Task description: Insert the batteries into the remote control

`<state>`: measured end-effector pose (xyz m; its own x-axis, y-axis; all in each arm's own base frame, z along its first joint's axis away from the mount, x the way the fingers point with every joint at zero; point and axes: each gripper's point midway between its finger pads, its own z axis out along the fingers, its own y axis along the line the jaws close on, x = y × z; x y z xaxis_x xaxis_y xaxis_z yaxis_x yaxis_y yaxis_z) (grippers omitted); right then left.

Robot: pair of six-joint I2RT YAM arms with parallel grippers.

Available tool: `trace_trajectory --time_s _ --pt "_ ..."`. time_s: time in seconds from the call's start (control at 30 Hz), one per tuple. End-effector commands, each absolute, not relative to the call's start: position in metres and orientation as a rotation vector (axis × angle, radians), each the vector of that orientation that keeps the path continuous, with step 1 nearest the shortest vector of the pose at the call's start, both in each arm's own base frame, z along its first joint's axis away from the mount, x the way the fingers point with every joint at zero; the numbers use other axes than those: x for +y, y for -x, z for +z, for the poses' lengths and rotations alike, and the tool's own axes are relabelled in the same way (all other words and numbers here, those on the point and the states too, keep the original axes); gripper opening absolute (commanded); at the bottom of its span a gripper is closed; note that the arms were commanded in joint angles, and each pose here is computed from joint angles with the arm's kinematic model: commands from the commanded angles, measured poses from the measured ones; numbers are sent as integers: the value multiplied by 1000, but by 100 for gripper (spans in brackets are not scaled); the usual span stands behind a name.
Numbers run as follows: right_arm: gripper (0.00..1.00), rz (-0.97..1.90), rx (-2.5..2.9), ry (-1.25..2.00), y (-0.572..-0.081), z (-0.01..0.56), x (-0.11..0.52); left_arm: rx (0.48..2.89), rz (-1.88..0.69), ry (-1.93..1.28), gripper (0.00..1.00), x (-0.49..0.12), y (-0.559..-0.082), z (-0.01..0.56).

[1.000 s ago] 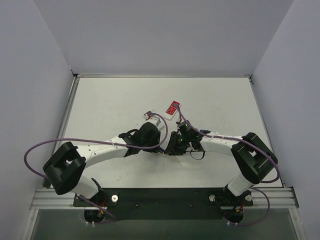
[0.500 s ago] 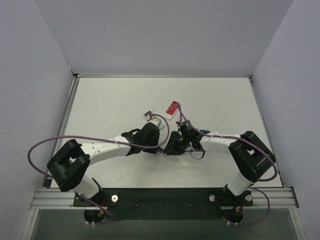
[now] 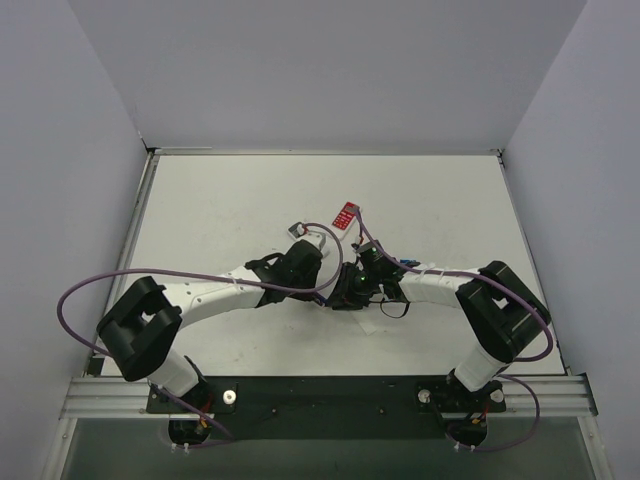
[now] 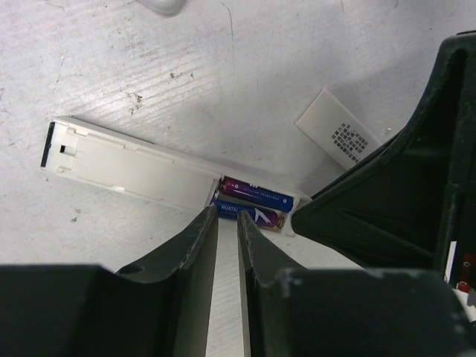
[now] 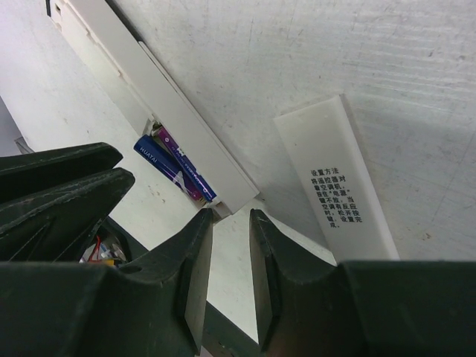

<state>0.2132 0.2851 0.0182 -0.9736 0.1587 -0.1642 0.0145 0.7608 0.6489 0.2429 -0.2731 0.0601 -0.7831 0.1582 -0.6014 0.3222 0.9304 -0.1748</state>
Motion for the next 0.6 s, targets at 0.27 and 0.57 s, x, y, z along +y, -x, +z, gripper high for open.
trace_trajectory --time_s 0.27,0.57 --pt "22 974 2764 -136 -213 12 280 2440 -340 -350 22 -280 -259 71" --pt "22 976 2765 -136 -213 12 280 2453 -310 -355 22 -276 -260 67"
